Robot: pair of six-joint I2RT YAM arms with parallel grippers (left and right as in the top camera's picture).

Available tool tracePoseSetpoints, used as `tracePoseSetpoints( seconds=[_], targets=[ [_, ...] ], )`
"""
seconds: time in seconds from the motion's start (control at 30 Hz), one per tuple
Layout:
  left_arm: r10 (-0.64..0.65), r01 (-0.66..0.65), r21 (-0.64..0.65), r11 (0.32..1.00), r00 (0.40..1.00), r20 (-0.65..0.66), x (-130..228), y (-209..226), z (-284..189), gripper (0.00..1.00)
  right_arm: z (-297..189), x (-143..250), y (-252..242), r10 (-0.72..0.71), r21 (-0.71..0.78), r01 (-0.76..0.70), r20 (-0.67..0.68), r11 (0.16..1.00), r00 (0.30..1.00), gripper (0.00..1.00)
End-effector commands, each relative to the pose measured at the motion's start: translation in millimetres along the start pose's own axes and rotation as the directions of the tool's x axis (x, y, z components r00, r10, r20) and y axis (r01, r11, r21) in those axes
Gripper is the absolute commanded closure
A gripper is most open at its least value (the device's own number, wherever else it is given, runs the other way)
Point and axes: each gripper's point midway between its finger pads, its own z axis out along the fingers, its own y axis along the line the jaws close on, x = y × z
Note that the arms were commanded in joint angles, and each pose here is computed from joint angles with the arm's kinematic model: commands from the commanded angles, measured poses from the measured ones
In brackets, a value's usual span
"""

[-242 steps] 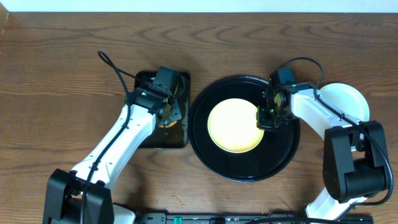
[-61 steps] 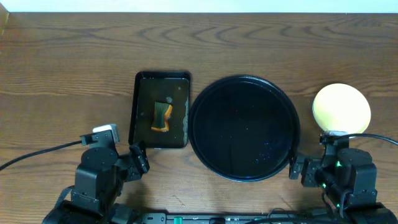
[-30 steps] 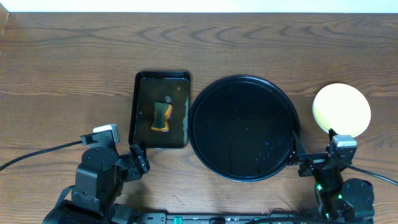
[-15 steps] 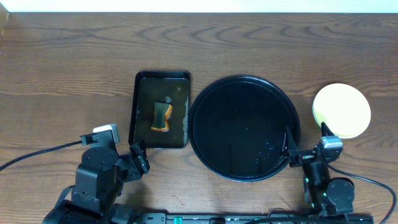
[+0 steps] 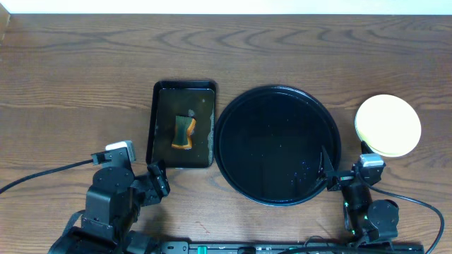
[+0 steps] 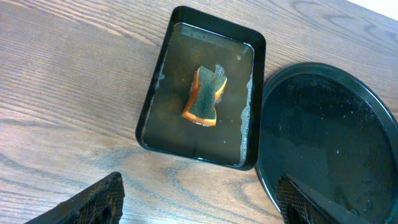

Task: Clean dirty plates on tray and stack at the side

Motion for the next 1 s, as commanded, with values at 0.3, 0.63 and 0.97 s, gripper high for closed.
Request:
tracePoseSetpoints(
  seconds=[0.3, 0.63, 0.97],
  targets=[
    [-0.004, 0.004, -0.017, 1.0, 1.0, 0.008, -0.4, 3.6, 0.6, 0.21, -0.1, 0.8, -2.1, -0.005, 0.008, 0.005, 0.0, 1.0, 1.0, 0.01],
    [-0.004, 0.004, -0.017, 1.0, 1.0, 0.008, -0.4, 3.6, 0.6, 0.21, -0.1, 0.8, -2.0, -0.005, 0.008, 0.005, 0.0, 1.0, 1.0, 0.01],
    [0.034, -0.032, -0.068, 0.997, 0.999, 0.035, -2.0, 18.6, 0.8, 0.21, -0.2, 0.7, -2.1, -0.005, 0.008, 0.005, 0.0, 1.0, 1.0, 0.01]
  ],
)
